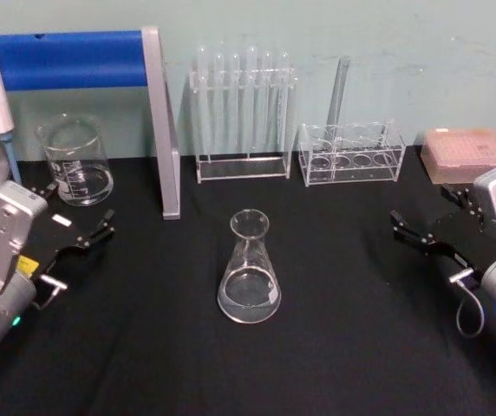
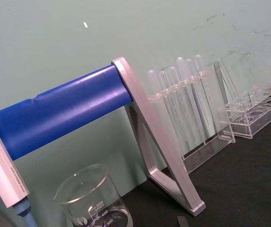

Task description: Grasp the erlenmeyer flask with one hand, shake it three times, then place it back.

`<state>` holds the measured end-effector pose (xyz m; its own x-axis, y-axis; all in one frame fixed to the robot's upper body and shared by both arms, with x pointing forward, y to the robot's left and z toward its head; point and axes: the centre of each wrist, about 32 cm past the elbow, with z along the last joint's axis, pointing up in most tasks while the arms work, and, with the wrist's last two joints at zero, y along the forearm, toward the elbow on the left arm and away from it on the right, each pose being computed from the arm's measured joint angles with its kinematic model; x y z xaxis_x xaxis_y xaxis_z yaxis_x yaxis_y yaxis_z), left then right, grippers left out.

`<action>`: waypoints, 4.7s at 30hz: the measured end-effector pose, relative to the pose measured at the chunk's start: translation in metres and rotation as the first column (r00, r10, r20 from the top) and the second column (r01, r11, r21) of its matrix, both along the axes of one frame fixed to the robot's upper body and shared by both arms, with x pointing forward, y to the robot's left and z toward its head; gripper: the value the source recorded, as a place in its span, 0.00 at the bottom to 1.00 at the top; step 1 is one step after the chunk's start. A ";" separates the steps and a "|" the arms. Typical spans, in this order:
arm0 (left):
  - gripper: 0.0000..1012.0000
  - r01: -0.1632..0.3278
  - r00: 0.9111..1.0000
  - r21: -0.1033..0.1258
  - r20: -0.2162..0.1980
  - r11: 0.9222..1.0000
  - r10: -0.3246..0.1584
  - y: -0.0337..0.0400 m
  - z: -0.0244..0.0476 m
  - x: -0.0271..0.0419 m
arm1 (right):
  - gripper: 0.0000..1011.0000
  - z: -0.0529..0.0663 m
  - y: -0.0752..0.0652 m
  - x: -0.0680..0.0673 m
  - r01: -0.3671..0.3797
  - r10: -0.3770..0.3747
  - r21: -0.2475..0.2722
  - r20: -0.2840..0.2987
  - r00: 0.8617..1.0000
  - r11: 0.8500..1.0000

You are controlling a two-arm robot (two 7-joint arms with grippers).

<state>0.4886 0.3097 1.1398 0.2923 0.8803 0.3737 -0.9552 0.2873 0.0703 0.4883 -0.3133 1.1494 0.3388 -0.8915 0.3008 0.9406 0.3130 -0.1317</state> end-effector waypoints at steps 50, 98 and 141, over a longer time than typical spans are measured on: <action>0.99 0.000 1.000 0.000 0.000 1.000 0.000 0.0000 0.0000 0.0000 | 0.99 0.023 0.033 -0.007 -0.569 0.599 0.232 -0.085 0.796 0.789; 0.99 0.000 1.000 0.000 0.000 1.000 0.000 0.0000 0.0000 0.0000 | 0.99 0.013 0.087 0.052 -0.624 0.660 0.259 -0.081 0.747 0.738; 0.99 0.000 1.000 0.000 0.000 1.000 0.000 0.0000 0.0000 0.0000 | 0.99 0.012 0.091 0.054 -0.627 0.662 0.253 -0.079 0.745 0.737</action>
<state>0.4886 0.3097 1.1398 0.2922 0.8803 0.3737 -0.9553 0.2873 0.0703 0.5426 -0.2227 1.1614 0.8798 -0.4739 0.0379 0.4748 0.8715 -0.1227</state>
